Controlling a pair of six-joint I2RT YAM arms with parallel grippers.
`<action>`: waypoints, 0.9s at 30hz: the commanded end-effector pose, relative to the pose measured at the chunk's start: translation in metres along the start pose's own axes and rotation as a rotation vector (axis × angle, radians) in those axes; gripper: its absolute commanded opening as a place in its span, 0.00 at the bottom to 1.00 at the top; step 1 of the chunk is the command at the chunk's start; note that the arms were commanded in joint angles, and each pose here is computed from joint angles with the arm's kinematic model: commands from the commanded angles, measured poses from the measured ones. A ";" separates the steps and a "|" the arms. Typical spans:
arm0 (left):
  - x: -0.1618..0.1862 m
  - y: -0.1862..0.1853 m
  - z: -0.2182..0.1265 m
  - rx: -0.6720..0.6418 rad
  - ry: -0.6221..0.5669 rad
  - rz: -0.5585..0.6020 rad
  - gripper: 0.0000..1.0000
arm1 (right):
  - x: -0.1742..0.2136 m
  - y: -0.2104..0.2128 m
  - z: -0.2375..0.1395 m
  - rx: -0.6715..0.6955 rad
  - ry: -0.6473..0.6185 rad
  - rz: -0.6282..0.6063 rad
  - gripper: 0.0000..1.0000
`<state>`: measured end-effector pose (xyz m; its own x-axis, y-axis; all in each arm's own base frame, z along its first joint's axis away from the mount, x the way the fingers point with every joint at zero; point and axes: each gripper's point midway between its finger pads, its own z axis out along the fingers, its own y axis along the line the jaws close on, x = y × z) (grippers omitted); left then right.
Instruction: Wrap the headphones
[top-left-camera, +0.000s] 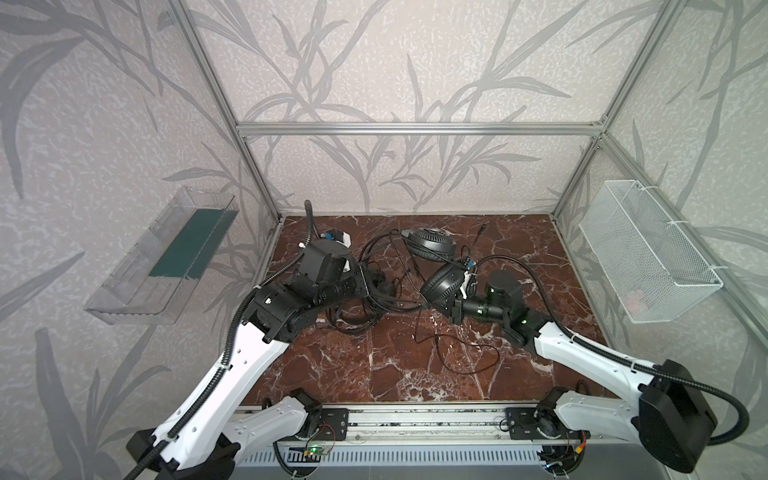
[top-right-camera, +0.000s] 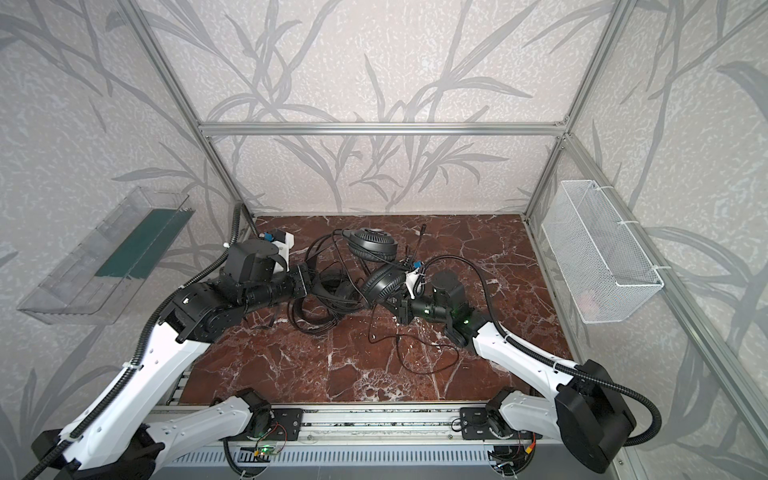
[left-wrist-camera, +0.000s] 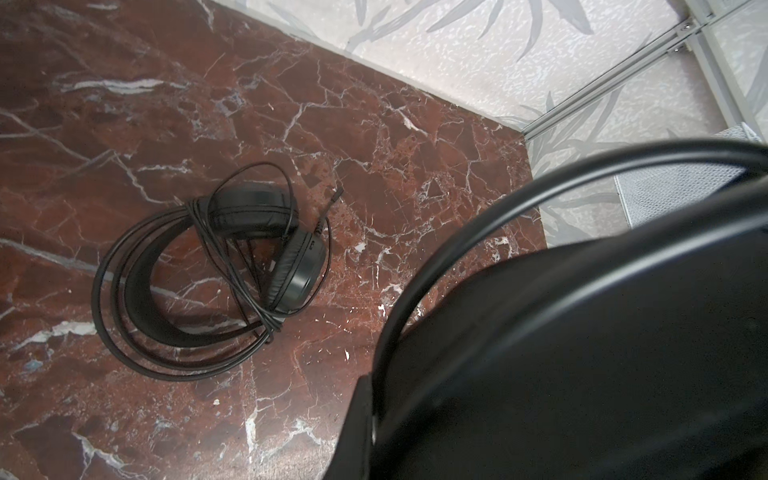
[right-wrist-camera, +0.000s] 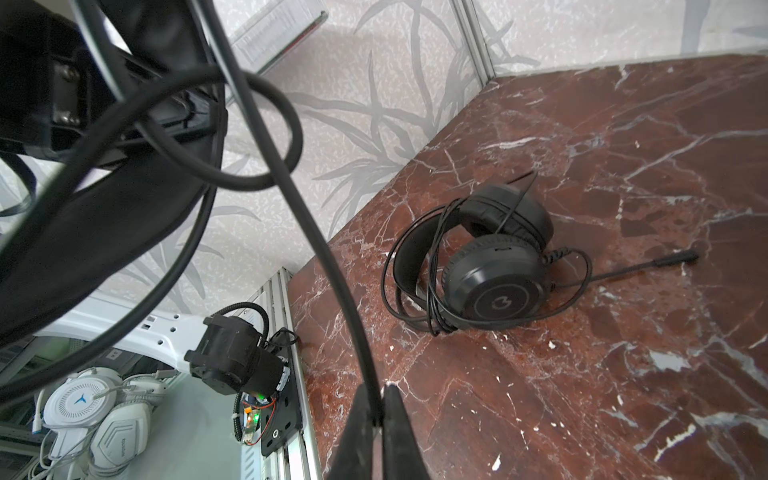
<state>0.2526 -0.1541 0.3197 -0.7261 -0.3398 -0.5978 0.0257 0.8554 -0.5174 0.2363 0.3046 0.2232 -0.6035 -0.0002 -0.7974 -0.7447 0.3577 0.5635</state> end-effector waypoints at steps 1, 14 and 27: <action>-0.054 -0.031 -0.030 0.154 -0.229 -0.156 0.00 | 0.016 -0.004 0.004 0.006 0.020 0.021 0.19; -0.038 -0.007 -0.022 -0.017 -0.111 -0.117 0.00 | 0.045 -0.023 0.009 0.032 -0.003 -0.002 0.53; -0.038 -0.004 -0.032 -0.023 -0.072 -0.132 0.00 | 0.065 -0.072 0.029 0.146 -0.042 -0.042 0.54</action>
<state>0.2585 -0.1304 0.3351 -0.7127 -0.4371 -0.5486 -0.1201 0.8467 -0.5184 0.2475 0.3046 0.1154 -0.6364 -0.0245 -0.7710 -0.6825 0.4837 0.5479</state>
